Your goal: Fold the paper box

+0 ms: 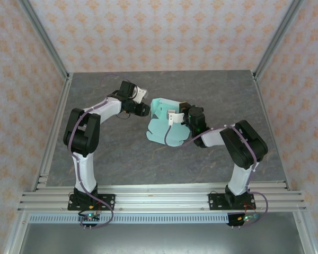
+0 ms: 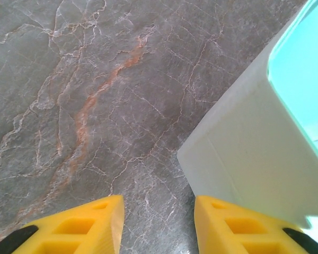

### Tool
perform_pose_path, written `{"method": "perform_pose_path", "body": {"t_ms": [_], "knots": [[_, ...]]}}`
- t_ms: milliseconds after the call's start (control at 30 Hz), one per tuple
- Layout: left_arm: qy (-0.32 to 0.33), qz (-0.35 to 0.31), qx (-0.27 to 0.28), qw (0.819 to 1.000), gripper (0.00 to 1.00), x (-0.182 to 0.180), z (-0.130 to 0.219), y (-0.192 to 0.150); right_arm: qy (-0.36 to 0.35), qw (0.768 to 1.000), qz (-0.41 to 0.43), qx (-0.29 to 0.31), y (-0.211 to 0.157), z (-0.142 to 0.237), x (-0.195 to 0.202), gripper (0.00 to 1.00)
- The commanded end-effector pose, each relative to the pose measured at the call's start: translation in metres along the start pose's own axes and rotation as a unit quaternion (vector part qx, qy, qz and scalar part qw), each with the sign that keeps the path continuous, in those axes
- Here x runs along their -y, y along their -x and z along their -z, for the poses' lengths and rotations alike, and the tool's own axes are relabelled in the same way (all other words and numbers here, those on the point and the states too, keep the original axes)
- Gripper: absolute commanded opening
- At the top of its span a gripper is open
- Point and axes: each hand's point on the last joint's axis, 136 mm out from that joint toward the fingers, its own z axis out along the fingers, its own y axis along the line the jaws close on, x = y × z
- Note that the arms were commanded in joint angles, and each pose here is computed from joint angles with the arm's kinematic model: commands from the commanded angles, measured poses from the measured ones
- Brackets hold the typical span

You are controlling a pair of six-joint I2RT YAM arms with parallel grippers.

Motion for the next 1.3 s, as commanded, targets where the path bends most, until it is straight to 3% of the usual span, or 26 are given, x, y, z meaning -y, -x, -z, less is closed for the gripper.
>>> {"method": "perform_pose_path", "body": {"t_ms": [0,800,1267], "knots": [[-0.009,-0.029,0.006,1.000,0.40,0.005,0.011,0.011,-0.012,1.000,0.021,-0.003,-0.003,0.002,-0.005,0.00],[-0.134,-0.113,-0.006,0.985,0.41,0.048,0.010,0.015,-0.011,1.000,0.000,-0.003,-0.005,-0.001,0.002,0.00],[-0.160,-0.109,-0.014,0.981,0.41,0.056,0.013,0.012,-0.008,1.000,-0.003,-0.006,-0.008,-0.003,0.005,0.00]]}}
